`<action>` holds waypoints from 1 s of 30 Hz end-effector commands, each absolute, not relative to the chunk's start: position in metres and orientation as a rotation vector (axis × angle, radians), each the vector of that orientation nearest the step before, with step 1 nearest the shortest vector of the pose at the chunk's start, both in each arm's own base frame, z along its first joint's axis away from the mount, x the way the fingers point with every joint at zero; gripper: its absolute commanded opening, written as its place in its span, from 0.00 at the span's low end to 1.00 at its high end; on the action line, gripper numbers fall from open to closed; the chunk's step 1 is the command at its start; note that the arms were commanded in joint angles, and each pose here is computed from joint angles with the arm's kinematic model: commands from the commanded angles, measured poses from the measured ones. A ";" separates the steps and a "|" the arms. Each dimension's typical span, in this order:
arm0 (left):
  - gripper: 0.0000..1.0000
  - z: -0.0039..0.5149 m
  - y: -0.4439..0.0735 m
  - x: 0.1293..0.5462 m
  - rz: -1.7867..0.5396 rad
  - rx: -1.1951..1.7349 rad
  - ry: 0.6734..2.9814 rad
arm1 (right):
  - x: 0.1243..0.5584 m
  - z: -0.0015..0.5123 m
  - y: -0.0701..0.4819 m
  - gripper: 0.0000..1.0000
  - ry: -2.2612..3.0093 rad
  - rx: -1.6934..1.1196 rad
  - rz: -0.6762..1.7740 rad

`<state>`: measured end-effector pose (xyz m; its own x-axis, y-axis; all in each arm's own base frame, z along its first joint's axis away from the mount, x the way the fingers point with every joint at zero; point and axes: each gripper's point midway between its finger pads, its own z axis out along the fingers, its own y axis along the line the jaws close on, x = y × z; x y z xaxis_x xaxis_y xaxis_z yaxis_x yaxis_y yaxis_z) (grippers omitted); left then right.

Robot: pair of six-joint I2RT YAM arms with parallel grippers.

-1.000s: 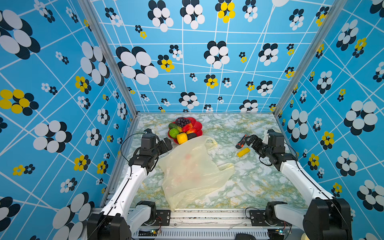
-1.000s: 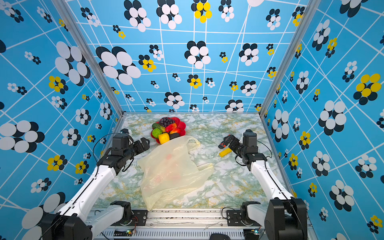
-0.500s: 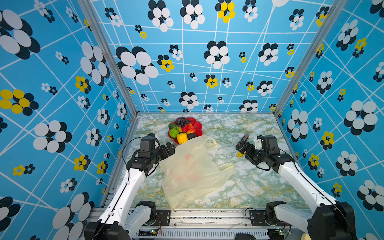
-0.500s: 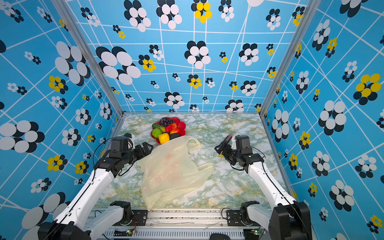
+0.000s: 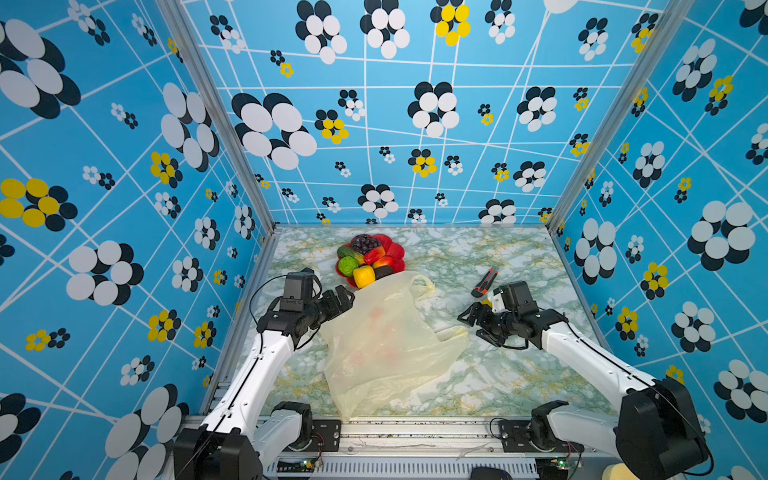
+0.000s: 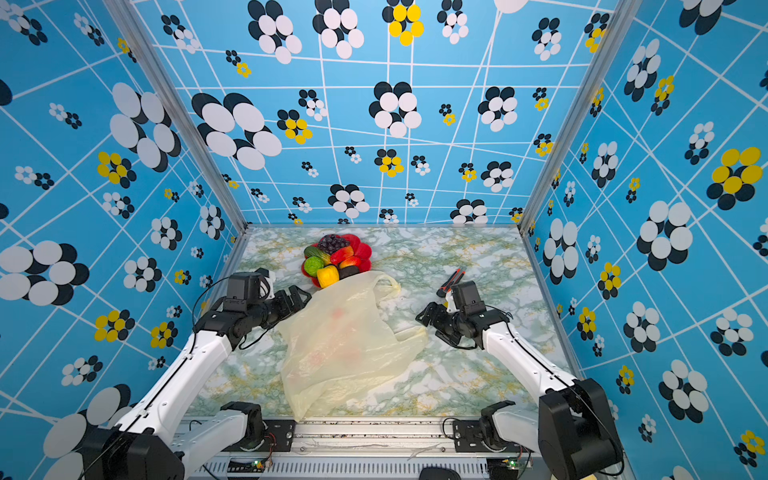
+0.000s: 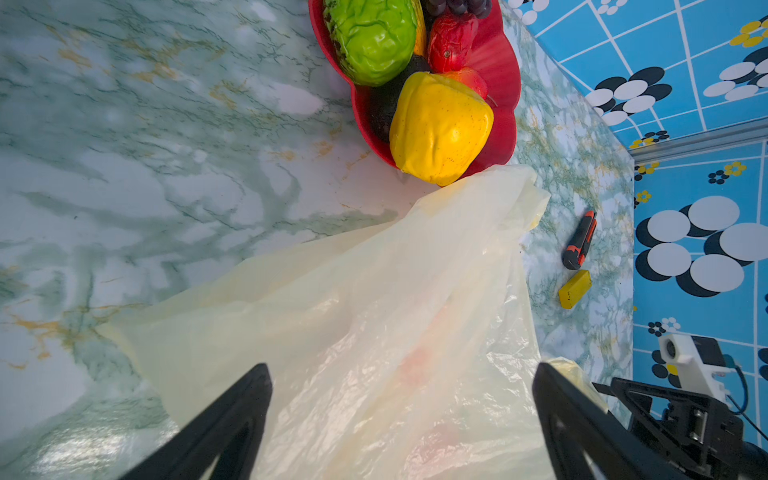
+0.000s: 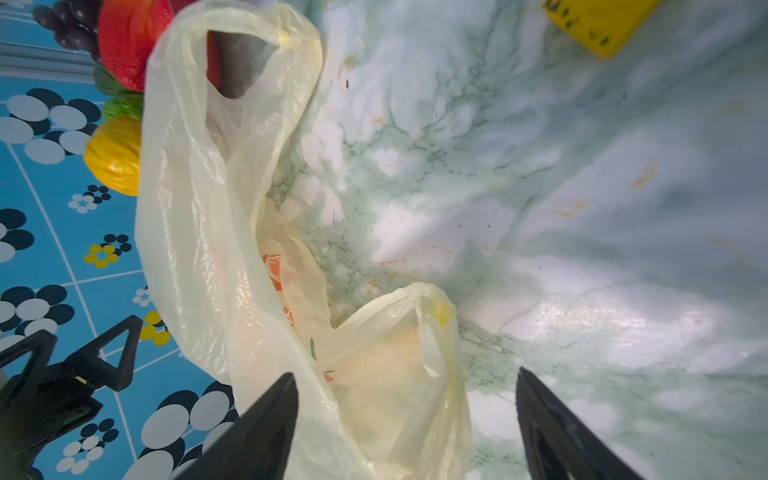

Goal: Place the fruits into the plastic bag

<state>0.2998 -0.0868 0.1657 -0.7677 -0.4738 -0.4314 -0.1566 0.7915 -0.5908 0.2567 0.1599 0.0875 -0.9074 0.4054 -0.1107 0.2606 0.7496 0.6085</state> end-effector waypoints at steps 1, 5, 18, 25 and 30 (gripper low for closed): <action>0.99 0.166 -0.091 0.299 -0.752 -0.468 2.395 | 0.249 0.079 0.170 0.84 2.731 0.531 0.916; 0.99 0.165 -0.092 0.300 -0.768 -0.475 2.393 | 0.247 0.074 0.181 0.84 2.745 0.511 0.920; 0.99 0.164 -0.092 0.296 -0.770 -0.483 2.397 | 0.247 0.068 0.196 0.40 2.759 0.477 0.964; 0.99 0.165 -0.093 0.294 -0.784 -0.486 2.394 | 0.251 0.088 0.187 0.00 2.727 0.413 0.881; 0.99 0.172 -0.095 0.294 -0.802 -0.480 2.380 | 0.263 0.130 0.167 0.00 2.659 0.280 0.692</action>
